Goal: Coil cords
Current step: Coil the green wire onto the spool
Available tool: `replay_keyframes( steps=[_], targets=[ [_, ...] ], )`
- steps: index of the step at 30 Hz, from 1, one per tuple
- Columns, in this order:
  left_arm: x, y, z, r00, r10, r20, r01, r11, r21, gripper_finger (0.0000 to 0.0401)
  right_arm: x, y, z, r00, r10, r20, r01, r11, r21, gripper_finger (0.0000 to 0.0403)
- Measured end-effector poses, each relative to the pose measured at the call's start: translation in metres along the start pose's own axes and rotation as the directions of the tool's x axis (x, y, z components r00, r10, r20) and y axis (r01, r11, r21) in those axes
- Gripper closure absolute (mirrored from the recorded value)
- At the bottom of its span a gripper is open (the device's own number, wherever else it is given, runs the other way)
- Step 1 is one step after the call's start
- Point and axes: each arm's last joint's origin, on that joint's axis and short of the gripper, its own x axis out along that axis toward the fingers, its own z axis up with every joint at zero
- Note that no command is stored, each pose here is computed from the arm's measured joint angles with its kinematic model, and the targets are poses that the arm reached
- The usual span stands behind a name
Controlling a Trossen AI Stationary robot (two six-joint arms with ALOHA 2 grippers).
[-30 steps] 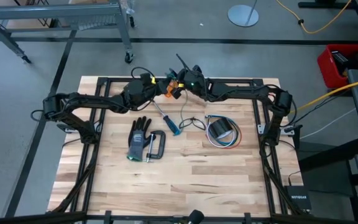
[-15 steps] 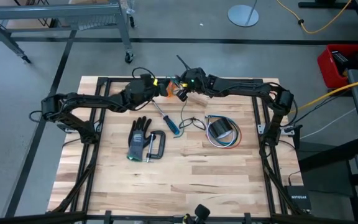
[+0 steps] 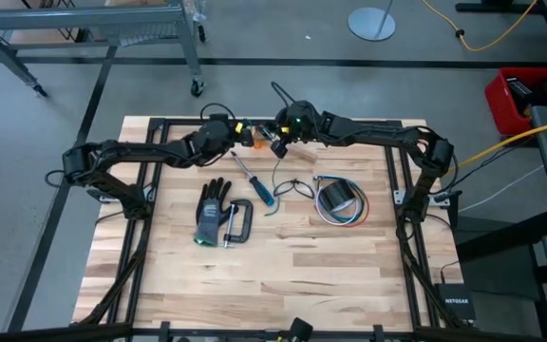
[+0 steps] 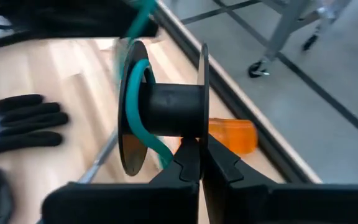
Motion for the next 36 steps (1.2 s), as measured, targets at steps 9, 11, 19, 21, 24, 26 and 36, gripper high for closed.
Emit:
replay_keyframes(
  steps=[9, 11, 19, 21, 24, 26, 36],
  targets=[
    [0.011, 0.018, 0.015, 0.997, 0.062, 0.037, -0.061, 0.998, -0.026, 0.0401, 0.0, 0.002, -0.001, 0.998, 0.058, -0.008, -0.058, 0.998, 0.023, 0.0402],
    [0.012, 0.021, 0.018, 0.996, 0.075, 0.044, -0.074, 0.997, -0.032, 0.0401, 0.0, 0.002, -0.002, 0.998, 0.058, -0.021, -0.057, 0.998, 0.022, 0.0402],
    [0.016, 0.019, 0.036, 0.99, -0.056, 0.129, 0.07, 0.991, -0.11, 0.0401, 0.0, 0.001, -0.006, 0.997, 0.04, -0.065, -0.038, 0.999, 0.021, 0.0402],
    [0.016, 0.015, 0.041, 0.98, -0.144, 0.138, 0.161, 0.979, -0.122, 0.0401, 0.0, 0.0, -0.006, 0.998, 0.01, -0.064, -0.009, 1.0, 0.019, 0.0402],
    [0.014, 0.01, 0.042, 0.96, -0.263, 0.099, 0.273, 0.955, -0.118, 0.0401, 0.0, -0.001, -0.007, 0.997, -0.032, -0.071, 0.034, 0.999, 0.015, 0.0402],
    [0.014, 0.008, 0.04, 0.937, -0.349, 0.036, 0.35, 0.93, -0.114, 0.0401, 0.0, -0.002, -0.008, 0.994, -0.067, -0.084, 0.068, 0.998, 0.01, 0.0402],
    [0.014, 0.01, 0.034, 0.886, -0.449, -0.12, 0.436, 0.892, -0.121, 0.0401, -0.001, -0.004, -0.013, 0.984, -0.122, -0.131, 0.119, 0.993, -0.024, 0.0402]
  ],
)
